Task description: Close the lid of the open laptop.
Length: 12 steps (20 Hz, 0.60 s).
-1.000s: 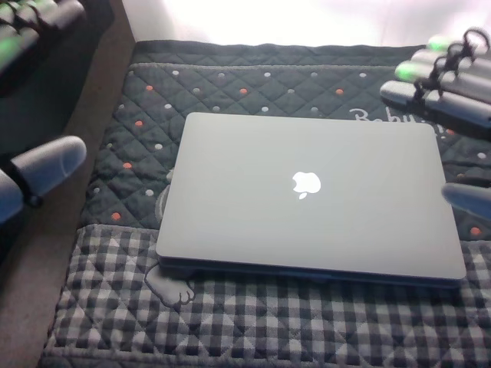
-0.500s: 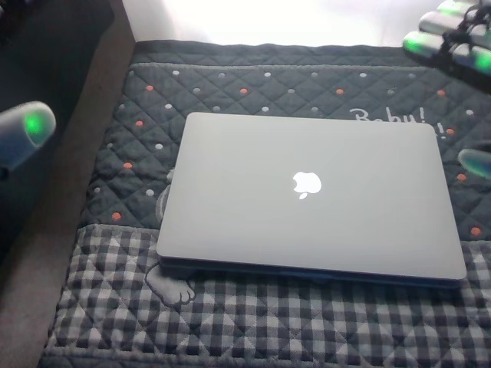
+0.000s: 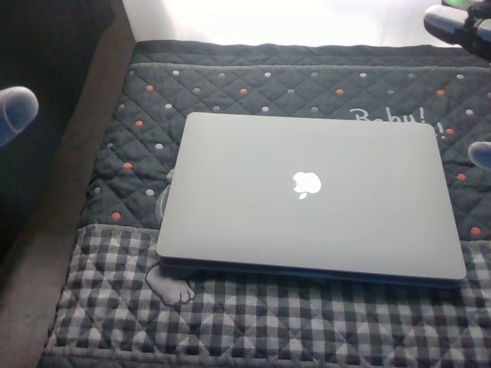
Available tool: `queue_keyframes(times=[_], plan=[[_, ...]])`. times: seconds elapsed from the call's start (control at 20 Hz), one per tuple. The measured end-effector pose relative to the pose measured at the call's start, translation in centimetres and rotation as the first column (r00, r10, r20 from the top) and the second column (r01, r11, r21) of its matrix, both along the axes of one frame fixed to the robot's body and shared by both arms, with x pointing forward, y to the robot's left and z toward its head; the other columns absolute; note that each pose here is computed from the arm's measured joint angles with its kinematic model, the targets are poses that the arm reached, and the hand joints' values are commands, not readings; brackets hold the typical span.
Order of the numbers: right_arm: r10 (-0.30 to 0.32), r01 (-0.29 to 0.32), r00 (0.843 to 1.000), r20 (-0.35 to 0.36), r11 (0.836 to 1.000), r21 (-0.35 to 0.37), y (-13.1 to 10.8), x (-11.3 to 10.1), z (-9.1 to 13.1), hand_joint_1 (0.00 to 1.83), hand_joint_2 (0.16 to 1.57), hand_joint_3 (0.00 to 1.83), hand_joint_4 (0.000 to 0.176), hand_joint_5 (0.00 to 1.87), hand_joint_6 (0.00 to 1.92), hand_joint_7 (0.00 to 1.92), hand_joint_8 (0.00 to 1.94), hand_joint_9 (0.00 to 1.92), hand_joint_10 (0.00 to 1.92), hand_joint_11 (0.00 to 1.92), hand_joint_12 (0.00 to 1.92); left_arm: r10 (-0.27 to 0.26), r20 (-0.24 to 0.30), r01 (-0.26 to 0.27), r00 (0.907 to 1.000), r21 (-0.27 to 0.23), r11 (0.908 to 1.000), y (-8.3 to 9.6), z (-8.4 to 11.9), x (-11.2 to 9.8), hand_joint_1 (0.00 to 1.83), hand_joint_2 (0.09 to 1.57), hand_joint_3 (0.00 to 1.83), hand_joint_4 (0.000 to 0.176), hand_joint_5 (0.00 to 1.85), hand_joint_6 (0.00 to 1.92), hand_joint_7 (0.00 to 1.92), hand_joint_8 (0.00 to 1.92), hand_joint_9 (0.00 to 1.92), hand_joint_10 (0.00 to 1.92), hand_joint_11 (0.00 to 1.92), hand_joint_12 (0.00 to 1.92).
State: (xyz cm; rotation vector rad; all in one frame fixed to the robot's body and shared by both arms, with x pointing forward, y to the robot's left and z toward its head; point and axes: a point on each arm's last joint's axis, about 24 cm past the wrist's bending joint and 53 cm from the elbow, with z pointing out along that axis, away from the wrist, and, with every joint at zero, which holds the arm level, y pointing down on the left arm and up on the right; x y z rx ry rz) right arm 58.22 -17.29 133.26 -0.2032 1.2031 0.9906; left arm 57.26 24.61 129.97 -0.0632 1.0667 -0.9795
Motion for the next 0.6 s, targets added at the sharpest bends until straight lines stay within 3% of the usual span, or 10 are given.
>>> queue_keyframes(times=[0.05,0.15,0.2,0.25,0.3,0.35,0.4,0.45,0.55,0.6], plan=[[0.0,0.0,1.0,-0.003,1.0,-0.005,-0.2,-0.1,-0.2,0.15,1.27,0.0,0.044,0.0,0.0,0.0,0.0,0.05,0.02,0.0,0.0,-0.006,0.009,0.006,0.9999,-0.001,1.0,-0.2,0.2,-0.1,0.38,1.41,0.0,0.119,0.0,0.0,0.05,0.01,0.0,0.0,0.0,0.0],[0.005,-0.005,1.0,-0.01,1.0,-0.009,-0.4,-0.4,-0.4,0.13,1.29,0.0,0.047,0.0,0.0,0.0,0.0,0.06,0.02,0.0,0.0,-0.032,0.039,0.032,0.9987,0.002,0.9995,-0.9,1.0,-0.3,0.47,1.36,0.0,0.134,0.0,0.0,0.01,0.0,0.0,0.0,0.0,0.0],[0.009,-0.009,1.0,-0.014,1.0,0.003,-0.8,-0.7,-0.3,0.0,1.3,0.0,0.106,0.1,0.05,0.02,0.01,0.05,0.02,0.03,0.02,-0.056,0.061,0.056,0.9966,0.003,0.9984,-1.5,1.5,-0.7,0.54,1.23,0.0,0.103,0.0,0.0,0.0,0.0,0.0,0.0,0.0,0.0],[0.006,-0.006,1.0,-0.009,1.0,0.016,-1.3,-1.1,0.0,0.0,1.29,0.0,0.113,0.12,0.06,0.03,0.0,0.08,0.0,0.01,0.34,-0.079,0.085,0.079,0.9933,0.005,0.9969,-2.0,2.1,-1.1,0.42,1.21,0.0,0.066,0.0,0.0,0.0,0.0,0.0,0.0,0.0,0.0],[0.006,-0.006,1.0,0.003,1.0,0.017,-1.5,-1.3,0.3,0.0,1.29,0.0,0.107,0.15,0.1,0.01,0.0,0.08,0.0,0.0,0.55,-0.085,0.096,0.084,0.9918,0.017,0.9963,-2.2,2.2,-1.3,0.41,1.21,0.0,0.119,0.0,0.0,0.0,0.0,0.0,0.0,0.0,0.0],[0.008,-0.009,1.0,0.022,0.999,0.032,-1.5,-1.5,0.7,0.0,1.29,0.0,0.107,0.15,0.1,0.01,0.0,0.08,0.0,0.0,0.55,-0.088,0.102,0.086,0.9909,0.027,0.9959,-2.2,2.4,-1.4,0.41,1.21,0.0,0.119,0.0,0.0,0.0,0.0,0.0,0.0,0.0,0.0],[0.015,-0.016,0.999,0.034,0.999,0.05,-1.4,-1.7,1.0,0.0,1.23,0.0,0.092,0.02,0.02,0.0,0.0,0.1,0.01,0.0,0.79,-0.085,0.115,0.083,0.9897,0.021,0.9963,-2.1,2.9,-1.4,0.6,1.2,0.0,0.154,0.29,0.09,0.07,0.0,0.05,0.01,0.01,0.01],[0.023,-0.025,0.999,0.034,0.998,0.054,-1.1,-1.7,0.9,0.0,1.21,0.0,0.116,0.0,0.0,0.03,0.01,0.15,0.03,0.0,0.95,-0.079,0.131,0.077,0.9883,0.021,0.9968,-2.0,3.4,-1.5,0.52,1.18,0.0,0.172,0.15,0.02,0.01,0.0,0.01,0.0,0.0,0.0],[0.032,-0.034,0.999,0.033,0.998,0.056,-0.8,-1.7,0.8,0.0,1.2,0.0,0.134,0.0,0.0,0.04,0.01,0.16,0.03,0.0,1.01,-0.076,0.154,0.071,0.9851,0.041,0.9966,-1.8,4.2,-1.8,0.52,1.16,0.0,0.139,0.08,0.0,0.0,0.0,0.0,0.0,0.0,0.0],[0.033,-0.036,0.999,0.039,0.997,0.062,-0.8,-1.9,1.0,0.0,1.29,0.02,0.131,0.0,0.0,0.07,0.02,0.17,0.03,0.0,0.84,-0.072,0.17,0.067,0.9828,0.04,0.997,-1.9,4.7,-2.1,0.64,1.35,0.0,0.052,0.47,0.09,0.59,0.07,0.53,0.31,0.18,1.28]])
